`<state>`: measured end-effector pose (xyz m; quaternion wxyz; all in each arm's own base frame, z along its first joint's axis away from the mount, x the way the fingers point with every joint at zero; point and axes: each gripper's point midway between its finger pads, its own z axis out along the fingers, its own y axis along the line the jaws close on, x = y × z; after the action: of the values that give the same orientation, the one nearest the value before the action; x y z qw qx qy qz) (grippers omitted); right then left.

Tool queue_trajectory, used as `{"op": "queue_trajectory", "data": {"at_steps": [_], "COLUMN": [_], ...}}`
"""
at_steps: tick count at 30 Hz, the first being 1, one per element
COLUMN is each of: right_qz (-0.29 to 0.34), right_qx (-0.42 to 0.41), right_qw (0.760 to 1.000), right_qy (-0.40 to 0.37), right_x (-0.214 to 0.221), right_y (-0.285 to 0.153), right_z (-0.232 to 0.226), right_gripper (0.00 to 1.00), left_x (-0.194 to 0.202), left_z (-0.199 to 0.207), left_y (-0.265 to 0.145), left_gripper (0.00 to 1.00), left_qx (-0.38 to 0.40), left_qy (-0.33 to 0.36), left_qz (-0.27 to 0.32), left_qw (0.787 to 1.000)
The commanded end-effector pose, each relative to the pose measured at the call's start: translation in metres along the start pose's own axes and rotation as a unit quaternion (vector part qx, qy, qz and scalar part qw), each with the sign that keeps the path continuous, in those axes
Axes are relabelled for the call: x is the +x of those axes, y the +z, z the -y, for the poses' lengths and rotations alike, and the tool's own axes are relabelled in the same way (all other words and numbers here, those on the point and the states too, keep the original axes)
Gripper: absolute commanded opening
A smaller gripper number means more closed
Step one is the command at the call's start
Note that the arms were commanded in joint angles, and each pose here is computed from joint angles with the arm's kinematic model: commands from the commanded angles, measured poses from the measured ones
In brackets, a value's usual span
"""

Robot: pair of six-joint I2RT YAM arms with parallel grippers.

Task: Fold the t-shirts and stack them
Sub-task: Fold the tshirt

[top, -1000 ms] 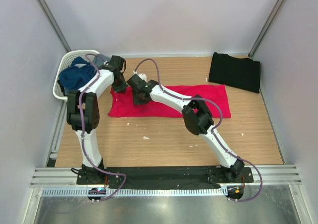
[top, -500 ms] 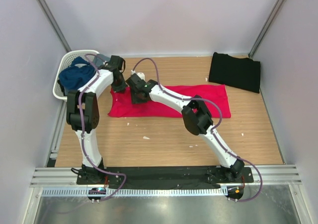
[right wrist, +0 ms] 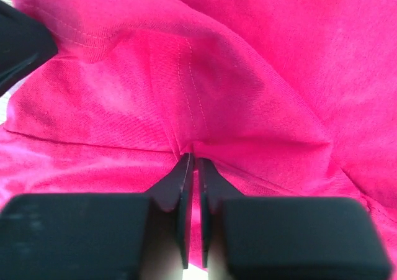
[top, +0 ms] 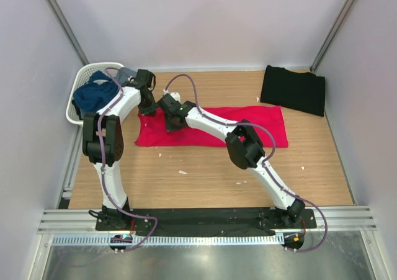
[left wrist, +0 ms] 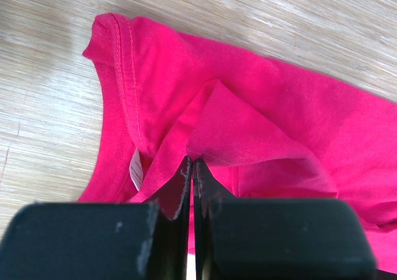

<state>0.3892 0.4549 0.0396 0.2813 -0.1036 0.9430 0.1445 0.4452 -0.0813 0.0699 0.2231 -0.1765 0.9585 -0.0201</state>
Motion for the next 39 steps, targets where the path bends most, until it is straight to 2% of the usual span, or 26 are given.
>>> {"op": "queue_trajectory", "data": {"at_steps": [1,3,18,31,39], "right_qz": [0.026,0.036,0.079,0.079,0.052], "right_qx": [-0.004,0.004,-0.010,-0.014,-0.028], "right_qw": [1.000,0.999,0.995,0.994,0.995], "right_qy": [-0.001,-0.002,0.063,0.075,0.081], "right_x": [-0.014,-0.020,-0.081,-0.107,-0.093], "right_y": [-0.003,-0.009,-0.073,-0.073,-0.074], "right_z": [-0.007,-0.004,0.034,0.075,0.075], "right_gripper": [0.10,0.02,0.01,0.01,0.01], "left_x": [-0.008,-0.008,-0.013,-0.006,0.006], "left_z": [0.002,0.002,0.007,0.014,0.007], "left_y": [-0.004,-0.006,-0.016,-0.020,-0.024], "left_gripper": [0.00,0.00,0.00,0.00,0.00], "left_qx": [0.013,0.013,0.029,0.044,0.037], "left_qy": [0.003,0.004,0.014,0.002,0.001], "left_qz": [0.013,0.012,-0.005,-0.029,-0.043], "left_qw": [1.000,1.000,0.999,0.999,0.998]}}
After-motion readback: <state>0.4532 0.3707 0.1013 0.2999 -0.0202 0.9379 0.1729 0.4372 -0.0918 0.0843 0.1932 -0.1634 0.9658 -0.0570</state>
